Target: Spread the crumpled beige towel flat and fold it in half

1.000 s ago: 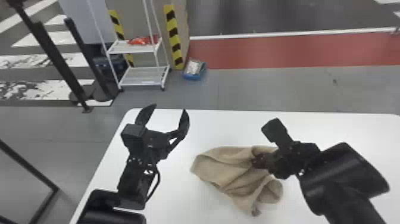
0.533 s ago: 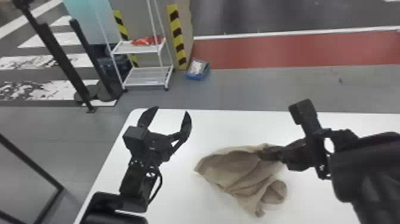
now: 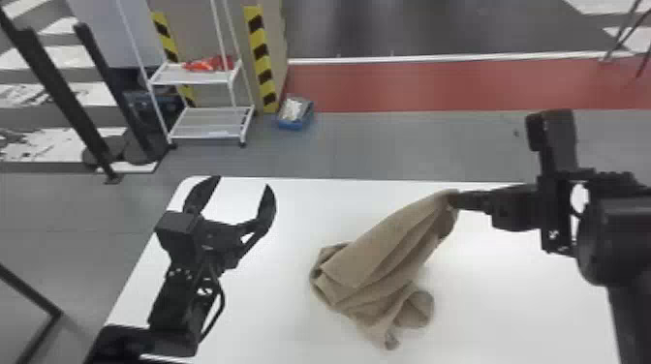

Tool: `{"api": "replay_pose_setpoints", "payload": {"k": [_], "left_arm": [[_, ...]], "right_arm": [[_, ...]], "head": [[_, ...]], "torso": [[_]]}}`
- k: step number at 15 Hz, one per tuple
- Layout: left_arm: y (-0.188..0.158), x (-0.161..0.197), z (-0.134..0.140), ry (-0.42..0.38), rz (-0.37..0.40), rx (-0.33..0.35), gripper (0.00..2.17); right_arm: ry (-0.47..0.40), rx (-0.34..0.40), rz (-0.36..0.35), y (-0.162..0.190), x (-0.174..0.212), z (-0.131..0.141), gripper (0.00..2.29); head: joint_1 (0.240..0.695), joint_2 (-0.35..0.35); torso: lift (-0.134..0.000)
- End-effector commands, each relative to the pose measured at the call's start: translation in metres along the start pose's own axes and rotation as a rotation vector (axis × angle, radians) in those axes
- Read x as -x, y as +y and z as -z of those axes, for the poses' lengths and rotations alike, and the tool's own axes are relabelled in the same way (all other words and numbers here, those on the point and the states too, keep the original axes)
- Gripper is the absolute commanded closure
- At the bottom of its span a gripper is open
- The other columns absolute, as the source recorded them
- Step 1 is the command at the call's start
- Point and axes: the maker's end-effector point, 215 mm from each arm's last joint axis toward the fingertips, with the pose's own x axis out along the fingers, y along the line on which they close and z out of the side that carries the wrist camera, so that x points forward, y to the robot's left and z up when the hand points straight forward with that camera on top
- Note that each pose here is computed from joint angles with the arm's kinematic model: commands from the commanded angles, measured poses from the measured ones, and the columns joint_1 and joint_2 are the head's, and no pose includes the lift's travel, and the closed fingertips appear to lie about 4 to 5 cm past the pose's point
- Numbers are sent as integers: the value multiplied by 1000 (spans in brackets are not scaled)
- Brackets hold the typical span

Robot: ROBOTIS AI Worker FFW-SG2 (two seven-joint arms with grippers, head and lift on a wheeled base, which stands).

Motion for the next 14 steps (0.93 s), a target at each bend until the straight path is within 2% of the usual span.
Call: {"api": "replay_pose_setpoints", "payload": {"k": [1, 3, 5, 8, 9, 10, 12, 14], "left_arm": [[-2, 6, 2, 5, 4, 0, 151], [-19, 13, 6, 15, 42, 5, 151], [-60, 23, 12, 18, 125, -23, 154], [-97, 34, 29, 42, 192, -28, 154], [-103, 36, 29, 35, 203, -28, 154], [-104, 35, 29, 35, 201, -27, 154], [-104, 31, 24, 27, 198, -28, 154], [-103, 29, 22, 21, 196, -31, 154]], "right_arm": [[-13, -21, 30, -16, 4, -7, 1328], [2, -31, 49, -30, -7, -3, 1328], [-1, -22, 93, -55, -23, 2, 1328], [29, -48, 173, -88, -32, 25, 1325], [77, -68, 205, -98, -35, 41, 1288], [126, -91, 262, -114, -34, 61, 974], [243, -111, 379, -134, -24, 101, 100], [349, -121, 461, -139, -11, 136, 19]], "head": [[695, 74], [695, 59], [695, 43], [695, -37], [695, -55], [695, -74], [695, -122], [695, -152]], "torso": [[0], [0], [0], [0], [0], [0], [0], [0]]}}
